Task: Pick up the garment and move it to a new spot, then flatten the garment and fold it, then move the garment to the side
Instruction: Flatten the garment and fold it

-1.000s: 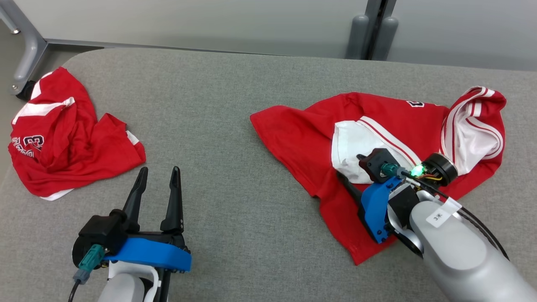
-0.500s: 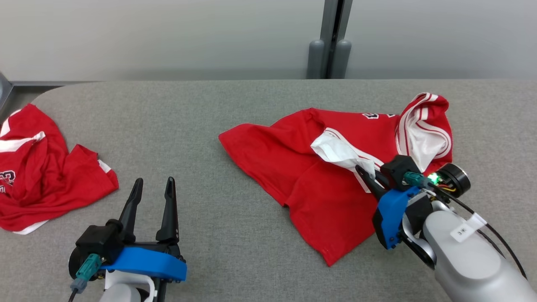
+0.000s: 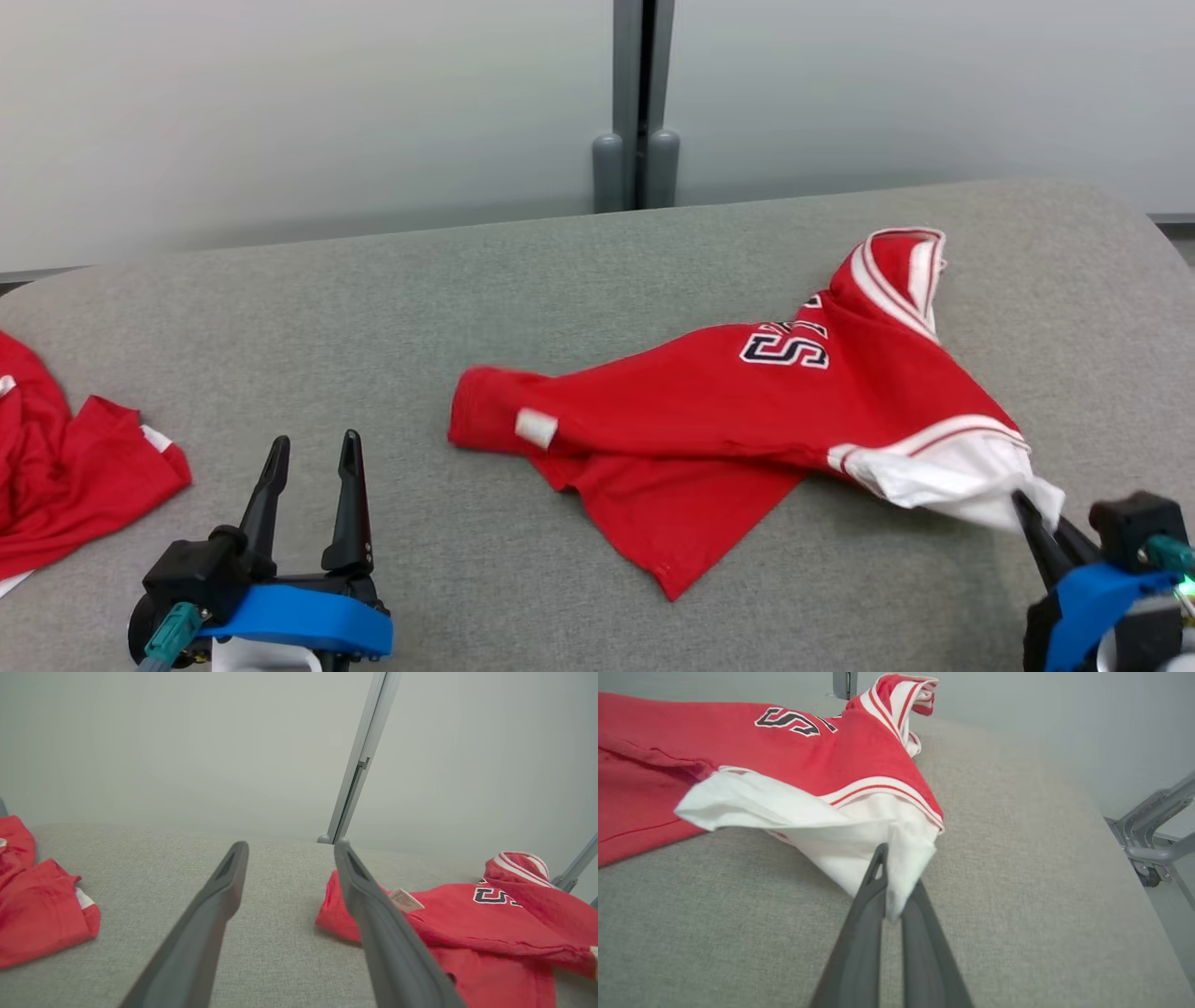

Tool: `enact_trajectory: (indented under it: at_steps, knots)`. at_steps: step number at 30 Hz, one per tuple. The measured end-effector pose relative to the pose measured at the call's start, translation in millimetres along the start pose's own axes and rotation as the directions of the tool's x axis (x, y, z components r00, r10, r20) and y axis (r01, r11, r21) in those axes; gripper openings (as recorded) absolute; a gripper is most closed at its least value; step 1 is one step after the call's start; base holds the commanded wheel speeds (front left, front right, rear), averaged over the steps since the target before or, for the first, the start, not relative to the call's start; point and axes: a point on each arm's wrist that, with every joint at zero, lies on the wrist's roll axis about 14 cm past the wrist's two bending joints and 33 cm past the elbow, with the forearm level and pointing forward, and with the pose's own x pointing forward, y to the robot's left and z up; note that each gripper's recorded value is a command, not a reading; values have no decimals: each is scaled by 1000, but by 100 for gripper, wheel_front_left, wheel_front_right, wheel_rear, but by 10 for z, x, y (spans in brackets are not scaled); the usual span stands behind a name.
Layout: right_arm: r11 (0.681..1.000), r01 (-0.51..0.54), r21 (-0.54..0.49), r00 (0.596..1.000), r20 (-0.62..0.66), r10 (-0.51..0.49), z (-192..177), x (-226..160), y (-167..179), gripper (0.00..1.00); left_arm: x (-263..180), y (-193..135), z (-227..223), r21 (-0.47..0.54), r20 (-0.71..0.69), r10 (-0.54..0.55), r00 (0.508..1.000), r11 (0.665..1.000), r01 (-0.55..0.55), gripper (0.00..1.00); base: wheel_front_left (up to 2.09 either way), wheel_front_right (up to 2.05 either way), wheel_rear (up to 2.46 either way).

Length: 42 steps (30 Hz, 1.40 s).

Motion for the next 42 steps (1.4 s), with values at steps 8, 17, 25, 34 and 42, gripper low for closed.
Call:
enact_trajectory:
  at_steps: [8, 17, 25, 34, 42]
  knots:
    - [992, 89, 84, 994, -77, -83, -341, -234, -13, 100, 84, -44, -29, -2, -8, -18, 1000, 1000, 18, 100, 0, 0, 0]
    - [958, 89, 273, 964, 217, -151, 263, -244, 87, 100, 40, 3, 1, 2, -2, -2, 1000, 1000, 2, 100, 0, 0, 0]
    - [946, 47, 320, 943, 299, -148, 524, -235, 206, 100, -114, 82, 15, 1, 2, 33, 999, 999, -33, 100, 0, 0, 0]
    - [959, 8, 282, 940, 325, -103, 699, -146, 354, 100, -253, 205, -6, -1, -4, 76, 997, 997, -76, 100, 0, 0, 0]
    - [960, 7, 280, 943, 317, -100, 685, -129, 367, 100, -271, 225, -32, -3, -11, 84, 996, 996, -84, 100, 0, 0, 0]
